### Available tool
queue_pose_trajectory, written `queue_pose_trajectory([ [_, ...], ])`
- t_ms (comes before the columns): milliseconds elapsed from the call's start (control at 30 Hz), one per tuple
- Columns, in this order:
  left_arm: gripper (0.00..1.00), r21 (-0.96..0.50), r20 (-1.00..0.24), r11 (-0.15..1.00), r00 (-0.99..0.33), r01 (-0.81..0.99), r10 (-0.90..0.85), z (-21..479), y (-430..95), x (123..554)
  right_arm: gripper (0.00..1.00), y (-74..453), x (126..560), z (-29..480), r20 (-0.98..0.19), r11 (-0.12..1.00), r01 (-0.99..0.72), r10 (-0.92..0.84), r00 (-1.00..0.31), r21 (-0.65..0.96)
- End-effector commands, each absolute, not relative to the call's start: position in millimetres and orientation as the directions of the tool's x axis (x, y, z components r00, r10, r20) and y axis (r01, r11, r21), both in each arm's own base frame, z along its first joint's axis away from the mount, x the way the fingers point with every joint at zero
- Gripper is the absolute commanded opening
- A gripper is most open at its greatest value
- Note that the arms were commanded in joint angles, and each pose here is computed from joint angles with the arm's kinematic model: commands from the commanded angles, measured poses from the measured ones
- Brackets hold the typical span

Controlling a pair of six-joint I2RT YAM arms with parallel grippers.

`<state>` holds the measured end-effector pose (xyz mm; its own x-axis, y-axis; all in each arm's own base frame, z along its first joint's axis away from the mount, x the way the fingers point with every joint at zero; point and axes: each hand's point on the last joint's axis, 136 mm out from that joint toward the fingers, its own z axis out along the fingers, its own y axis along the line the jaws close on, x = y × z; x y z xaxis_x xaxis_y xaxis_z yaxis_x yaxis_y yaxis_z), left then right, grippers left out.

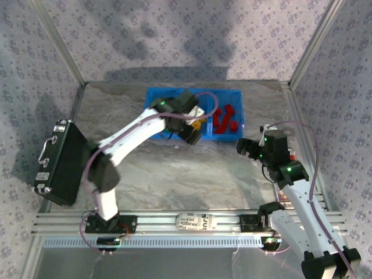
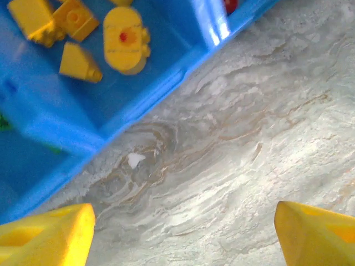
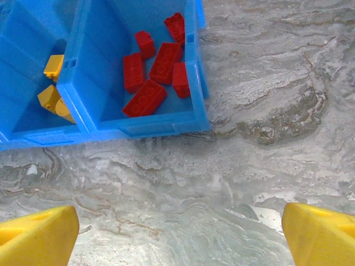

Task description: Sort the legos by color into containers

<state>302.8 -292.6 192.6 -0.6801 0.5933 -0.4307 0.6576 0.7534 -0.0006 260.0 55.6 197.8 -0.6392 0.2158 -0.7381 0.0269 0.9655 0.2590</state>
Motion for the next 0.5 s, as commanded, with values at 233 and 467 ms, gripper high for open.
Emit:
queue_pose_trajectory([
  [233,0.94,0.065,-0.797,0.961,-0.566,0.268,0.212,215.0,-172.3,315.3,0.98,10.6,275.4,205.6,-0.803,0.97,0.218,0.211,-0.557,0.104],
  [467,1.0,0.063,-0.946,0.998,-0.32,-0.021,0.052,237.3,-89.1,304.2,0.99,-21.0,278.8,230.9,-0.875,0.948,0.314,0.107,-0.473,-0.054],
])
